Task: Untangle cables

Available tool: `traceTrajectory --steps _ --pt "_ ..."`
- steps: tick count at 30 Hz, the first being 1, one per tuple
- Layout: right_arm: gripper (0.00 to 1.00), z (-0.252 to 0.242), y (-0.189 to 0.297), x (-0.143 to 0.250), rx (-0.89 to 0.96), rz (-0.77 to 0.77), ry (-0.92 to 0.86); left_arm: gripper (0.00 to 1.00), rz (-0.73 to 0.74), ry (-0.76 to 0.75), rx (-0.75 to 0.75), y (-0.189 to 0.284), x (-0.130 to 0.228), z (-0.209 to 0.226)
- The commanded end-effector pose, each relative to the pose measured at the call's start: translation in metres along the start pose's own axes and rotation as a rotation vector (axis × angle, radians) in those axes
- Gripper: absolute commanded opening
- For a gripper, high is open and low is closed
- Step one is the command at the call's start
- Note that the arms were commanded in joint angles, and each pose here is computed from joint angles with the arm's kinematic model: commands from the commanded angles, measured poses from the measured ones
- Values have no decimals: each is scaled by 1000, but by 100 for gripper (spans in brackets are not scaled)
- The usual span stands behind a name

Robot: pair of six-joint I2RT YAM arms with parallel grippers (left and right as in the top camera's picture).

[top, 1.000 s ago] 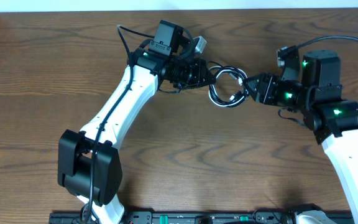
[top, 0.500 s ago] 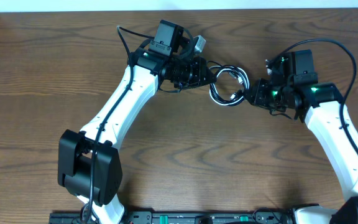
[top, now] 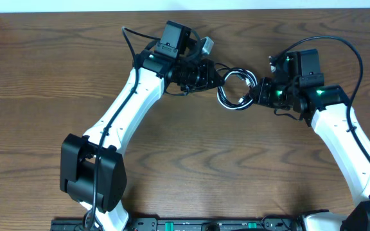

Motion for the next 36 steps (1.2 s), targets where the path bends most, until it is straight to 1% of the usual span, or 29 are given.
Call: traceTrajectory --steps 1,6,8,11,12,13,15,16,18,19,20,22,28,31,33,34,36 --pt "1 11 4 -6 -52 -28 35 7 26 -24 35 -1 5 -11" --pt "1 18 3 -12 -71 -61 63 8 53 -58 32 -7 14 -16" --pt "1 18 1 -14 -61 -70 70 8 68 -42 44 -9 17 -19" --pt "1 17 -11 -9 1 -50 70 7 136 -23 177 -6 22 -37" --pt "1 12 -17 -7 61 -46 49 7 159 -14 234 -4 22 -46" --pt "1 9 -21 -6 105 -49 35 7 195 5 329 2 21 -61" --pt "3 9 -21 -10 104 -69 27 7 227 3 424 9 18 -77" --pt "29 10 -17 -14 94 -83 27 7 233 8 459 14 14 -83" --pt "48 14 -10 -19 54 -97 26 7 221 0 473 17 10 -85" --pt "52 17 -5 -22 31 -106 26 8 210 1 471 18 8 -84" --pt "54 22 5 -26 -3 -127 32 7 196 3 466 19 5 -82" --pt "55 29 22 -31 -49 -159 40 7 166 -12 457 20 0 -79" --pt "55 31 70 -30 -55 -237 34 7 94 -43 425 22 -10 -70" --pt "52 26 78 -25 -37 -230 39 7 84 -134 419 21 -8 -67" --pt "52 25 78 -25 -27 -230 100 7 86 -210 402 19 -4 -61" --pt "56 25 78 -25 -23 -232 144 7 90 -233 395 19 -1 -58" --pt "64 26 78 -27 -3 -241 324 8 107 -291 373 17 6 -50"
Point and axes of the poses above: each gripper's point midway between its finger pads, its own y axis back along the fingers, its own z axis along the line the jaws close on, x = y × z, the point moved 5 cm from there along y, back along the fingers, and after that the axes turned 11 degrees about y, right-handed, at the moved point
